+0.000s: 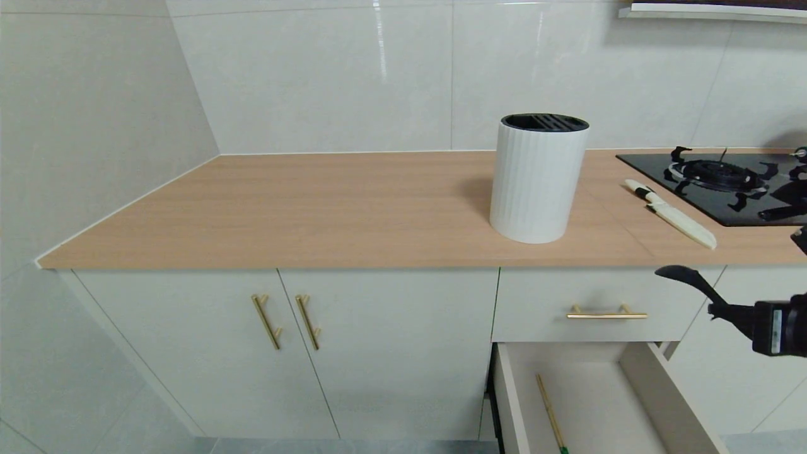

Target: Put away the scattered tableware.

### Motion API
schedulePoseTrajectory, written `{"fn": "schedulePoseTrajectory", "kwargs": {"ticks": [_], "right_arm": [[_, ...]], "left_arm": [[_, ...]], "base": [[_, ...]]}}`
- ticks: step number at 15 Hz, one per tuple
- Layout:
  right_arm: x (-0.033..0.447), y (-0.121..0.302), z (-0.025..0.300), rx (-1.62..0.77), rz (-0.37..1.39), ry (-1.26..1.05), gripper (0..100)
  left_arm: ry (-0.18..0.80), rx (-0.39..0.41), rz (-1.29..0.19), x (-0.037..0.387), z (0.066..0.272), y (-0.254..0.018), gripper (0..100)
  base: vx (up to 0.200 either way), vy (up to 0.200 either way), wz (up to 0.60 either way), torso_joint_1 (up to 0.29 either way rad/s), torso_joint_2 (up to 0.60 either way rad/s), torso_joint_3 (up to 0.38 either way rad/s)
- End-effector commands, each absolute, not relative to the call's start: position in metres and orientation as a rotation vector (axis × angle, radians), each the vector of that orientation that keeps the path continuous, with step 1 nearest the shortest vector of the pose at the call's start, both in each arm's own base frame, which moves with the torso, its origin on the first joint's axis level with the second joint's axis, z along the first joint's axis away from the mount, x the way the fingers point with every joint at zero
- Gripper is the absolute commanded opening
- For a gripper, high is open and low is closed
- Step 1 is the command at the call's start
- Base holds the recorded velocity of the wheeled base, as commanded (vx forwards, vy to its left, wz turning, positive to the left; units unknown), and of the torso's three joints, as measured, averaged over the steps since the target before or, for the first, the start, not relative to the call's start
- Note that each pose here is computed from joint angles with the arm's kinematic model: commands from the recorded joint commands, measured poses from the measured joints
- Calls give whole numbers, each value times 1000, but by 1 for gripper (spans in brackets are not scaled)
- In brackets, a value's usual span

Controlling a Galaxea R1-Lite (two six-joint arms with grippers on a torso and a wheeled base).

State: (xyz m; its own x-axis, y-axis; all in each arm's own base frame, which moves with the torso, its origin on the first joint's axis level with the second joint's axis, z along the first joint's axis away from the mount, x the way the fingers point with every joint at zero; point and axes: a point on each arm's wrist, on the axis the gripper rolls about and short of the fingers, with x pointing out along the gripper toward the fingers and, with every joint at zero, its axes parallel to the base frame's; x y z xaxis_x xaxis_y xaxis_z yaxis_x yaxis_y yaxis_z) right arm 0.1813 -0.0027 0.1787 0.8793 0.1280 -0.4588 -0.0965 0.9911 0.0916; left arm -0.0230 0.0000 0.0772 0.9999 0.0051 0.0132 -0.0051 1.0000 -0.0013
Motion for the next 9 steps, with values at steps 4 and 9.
{"fn": "schedulePoseTrajectory", "kwargs": {"ticks": [4, 9], "right_arm": [[145, 7, 154, 26, 108, 536, 0], [154, 10, 141, 25, 126, 612, 0]], "left_arm": [[-12, -2, 6, -23, 77, 0, 100], [-12, -2, 6, -23, 77, 0, 100]], "base": [[0, 0, 0, -97, 288, 196], [0, 0, 0, -132, 455, 318]]}}
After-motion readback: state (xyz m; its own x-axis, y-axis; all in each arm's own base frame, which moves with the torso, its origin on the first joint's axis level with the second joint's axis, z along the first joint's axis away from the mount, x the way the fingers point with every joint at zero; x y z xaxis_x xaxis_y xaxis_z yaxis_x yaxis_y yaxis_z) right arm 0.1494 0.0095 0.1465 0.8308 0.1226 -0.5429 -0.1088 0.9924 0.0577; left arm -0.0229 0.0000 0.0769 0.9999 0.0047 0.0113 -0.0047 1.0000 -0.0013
